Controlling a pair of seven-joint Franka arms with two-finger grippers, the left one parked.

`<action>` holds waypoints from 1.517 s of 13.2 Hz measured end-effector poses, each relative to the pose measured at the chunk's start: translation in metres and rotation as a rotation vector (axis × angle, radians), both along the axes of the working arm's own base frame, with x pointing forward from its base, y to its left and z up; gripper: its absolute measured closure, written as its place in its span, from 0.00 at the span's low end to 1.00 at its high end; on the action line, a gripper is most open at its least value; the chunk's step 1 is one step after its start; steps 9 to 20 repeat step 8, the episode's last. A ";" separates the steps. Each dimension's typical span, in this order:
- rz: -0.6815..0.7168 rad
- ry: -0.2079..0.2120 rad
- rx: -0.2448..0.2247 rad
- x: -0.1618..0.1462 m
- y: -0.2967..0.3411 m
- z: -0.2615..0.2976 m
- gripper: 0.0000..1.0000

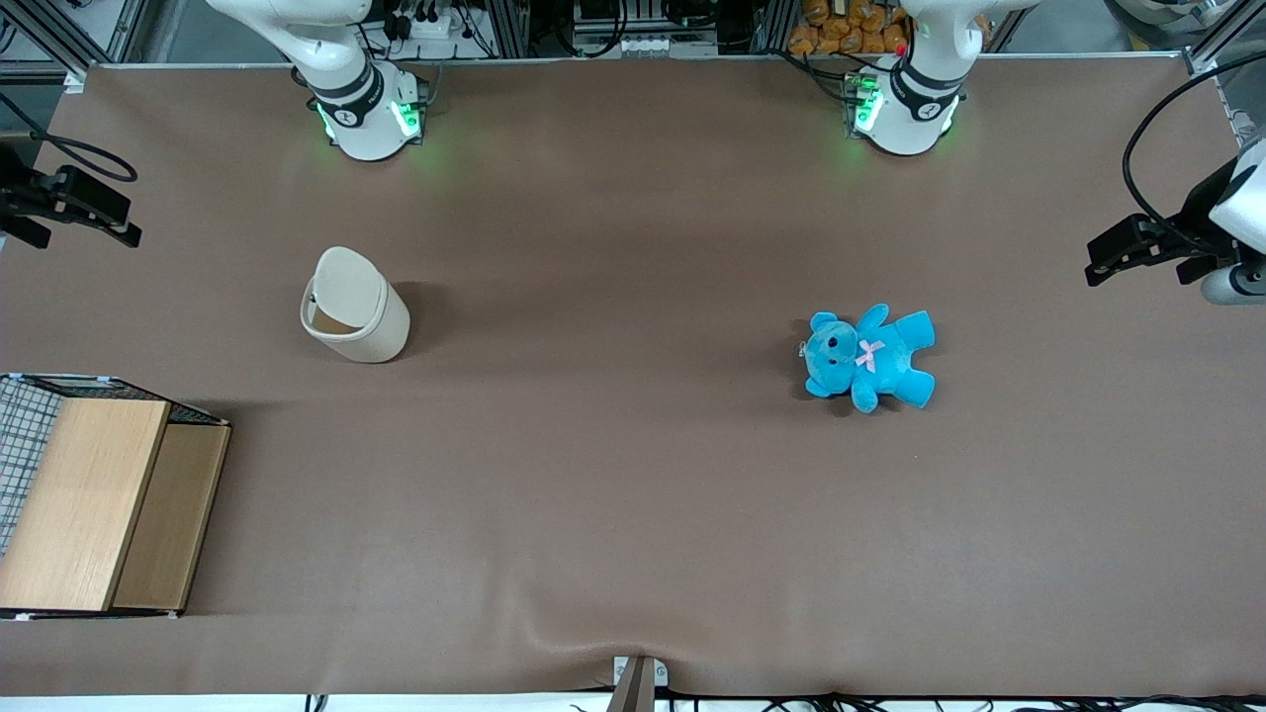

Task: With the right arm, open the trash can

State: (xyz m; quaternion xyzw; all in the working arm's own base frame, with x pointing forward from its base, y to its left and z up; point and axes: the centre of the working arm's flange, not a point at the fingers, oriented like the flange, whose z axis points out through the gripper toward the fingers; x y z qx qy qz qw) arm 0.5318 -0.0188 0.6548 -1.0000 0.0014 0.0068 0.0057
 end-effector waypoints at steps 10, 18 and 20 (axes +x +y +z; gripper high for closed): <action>0.000 0.006 0.001 0.002 0.000 -0.003 0.00; 0.000 0.006 0.001 0.002 0.000 -0.003 0.00; 0.000 0.006 0.001 0.002 0.000 -0.003 0.00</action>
